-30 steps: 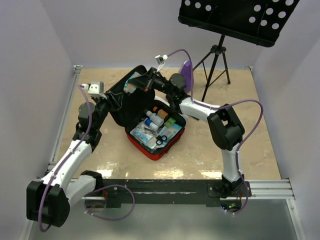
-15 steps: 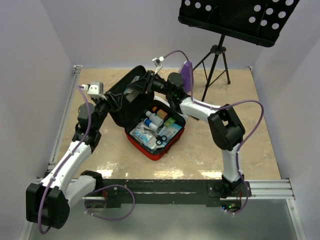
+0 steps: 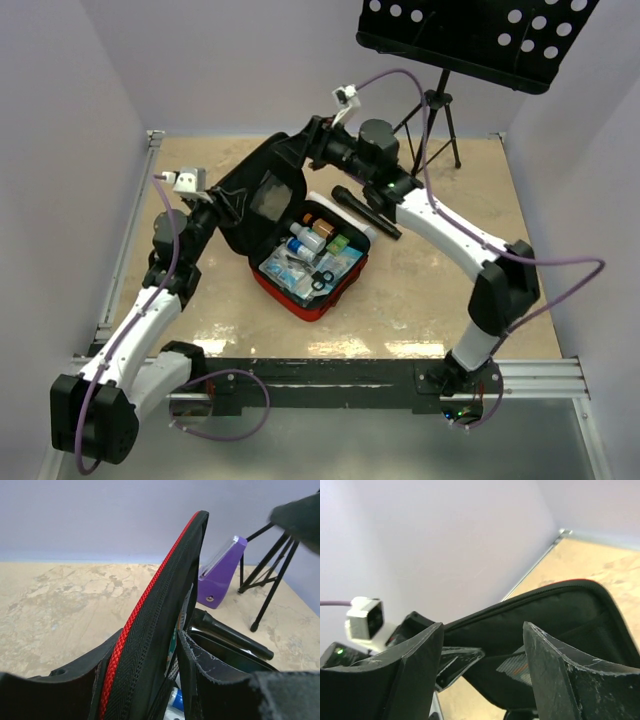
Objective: Organize the medicine kit
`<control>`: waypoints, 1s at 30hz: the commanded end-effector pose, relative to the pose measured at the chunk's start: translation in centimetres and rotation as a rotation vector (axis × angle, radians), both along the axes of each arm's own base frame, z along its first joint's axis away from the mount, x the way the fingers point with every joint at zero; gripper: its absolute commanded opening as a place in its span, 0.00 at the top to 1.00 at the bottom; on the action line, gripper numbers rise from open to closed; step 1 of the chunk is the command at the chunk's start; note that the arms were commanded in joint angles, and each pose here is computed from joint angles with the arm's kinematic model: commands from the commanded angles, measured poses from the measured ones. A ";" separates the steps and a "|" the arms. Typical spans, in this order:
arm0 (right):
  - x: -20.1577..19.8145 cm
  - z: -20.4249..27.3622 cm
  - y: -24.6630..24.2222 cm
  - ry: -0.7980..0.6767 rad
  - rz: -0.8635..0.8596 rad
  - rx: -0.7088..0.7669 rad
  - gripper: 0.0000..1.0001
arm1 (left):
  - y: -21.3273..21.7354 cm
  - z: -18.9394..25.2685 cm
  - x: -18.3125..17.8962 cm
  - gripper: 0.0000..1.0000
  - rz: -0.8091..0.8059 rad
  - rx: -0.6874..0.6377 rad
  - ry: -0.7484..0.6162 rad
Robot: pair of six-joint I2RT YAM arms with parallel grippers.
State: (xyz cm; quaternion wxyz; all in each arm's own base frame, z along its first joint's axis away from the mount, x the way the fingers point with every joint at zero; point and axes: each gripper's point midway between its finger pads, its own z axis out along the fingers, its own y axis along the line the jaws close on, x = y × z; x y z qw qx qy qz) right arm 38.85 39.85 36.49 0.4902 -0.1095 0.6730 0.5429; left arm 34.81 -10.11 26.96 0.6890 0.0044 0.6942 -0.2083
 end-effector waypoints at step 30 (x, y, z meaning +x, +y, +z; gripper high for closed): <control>-10.9 -11.2 -20.1 0.147 -0.543 -0.240 0.31 | -3.0 -3.8 -8.0 0.02 -0.135 -0.243 0.309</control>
